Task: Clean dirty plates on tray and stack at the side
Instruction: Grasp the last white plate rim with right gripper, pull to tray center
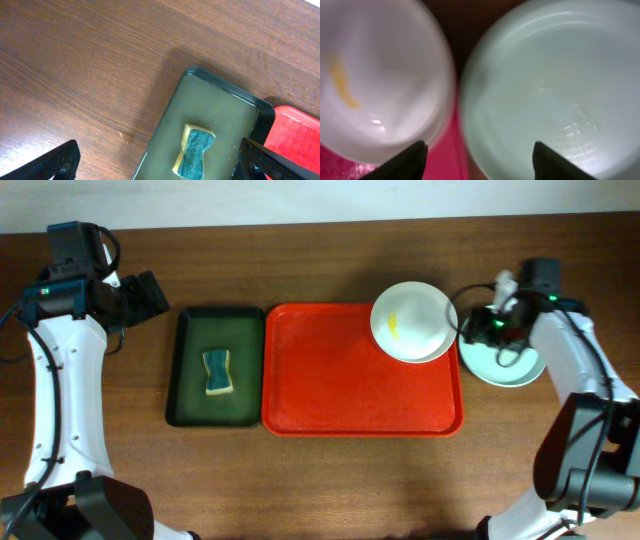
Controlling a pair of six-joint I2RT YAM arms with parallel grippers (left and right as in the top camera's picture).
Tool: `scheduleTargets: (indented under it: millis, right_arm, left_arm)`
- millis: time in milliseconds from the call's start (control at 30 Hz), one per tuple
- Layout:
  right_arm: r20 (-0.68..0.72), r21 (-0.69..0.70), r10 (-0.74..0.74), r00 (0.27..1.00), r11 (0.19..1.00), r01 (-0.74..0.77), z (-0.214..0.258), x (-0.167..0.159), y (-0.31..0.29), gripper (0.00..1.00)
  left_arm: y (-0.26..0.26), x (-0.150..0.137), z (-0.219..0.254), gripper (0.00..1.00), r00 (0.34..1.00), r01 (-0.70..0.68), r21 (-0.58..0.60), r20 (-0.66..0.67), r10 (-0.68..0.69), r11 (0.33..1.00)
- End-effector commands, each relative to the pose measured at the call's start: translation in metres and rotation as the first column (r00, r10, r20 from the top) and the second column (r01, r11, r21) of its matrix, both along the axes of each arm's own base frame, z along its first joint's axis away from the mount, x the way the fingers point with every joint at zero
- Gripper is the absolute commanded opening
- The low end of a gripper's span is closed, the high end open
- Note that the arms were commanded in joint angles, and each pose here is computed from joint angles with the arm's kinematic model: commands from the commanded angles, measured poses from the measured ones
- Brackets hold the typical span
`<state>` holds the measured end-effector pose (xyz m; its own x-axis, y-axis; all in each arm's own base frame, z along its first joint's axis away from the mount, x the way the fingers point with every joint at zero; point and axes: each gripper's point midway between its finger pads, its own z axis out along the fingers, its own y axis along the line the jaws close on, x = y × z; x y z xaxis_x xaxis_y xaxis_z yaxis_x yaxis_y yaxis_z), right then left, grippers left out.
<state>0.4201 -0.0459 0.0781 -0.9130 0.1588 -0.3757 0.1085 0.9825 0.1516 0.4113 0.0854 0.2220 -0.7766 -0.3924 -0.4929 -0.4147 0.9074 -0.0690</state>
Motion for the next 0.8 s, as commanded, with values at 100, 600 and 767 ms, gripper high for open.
scheduleTargets:
  millis: [100, 600, 767]
  right_arm:
    - [0.118, -0.168, 0.158, 0.98, 0.976, -0.137, 0.008, 0.034, 0.016, 0.64]
    - [0.161, -0.143, 0.261, 0.952, 0.96, -0.239, -0.041, 0.066, 0.028, 0.24]
    - [0.136, -0.136, 0.26, 0.956, 0.961, -0.242, -0.048, 0.061, 0.028, 0.24]
  left_arm:
    - [0.001, 0.001, -0.001, 0.99, 1.0, -0.011, -0.001, -0.002, 0.011, 1.0]
    - [0.001, 0.001, -0.001, 0.99, 1.0, -0.011, -0.001, -0.002, 0.011, 1.0]
    - [0.001, 0.001, -0.001, 0.99, 1.0, -0.011, -0.001, -0.002, 0.011, 1.0]
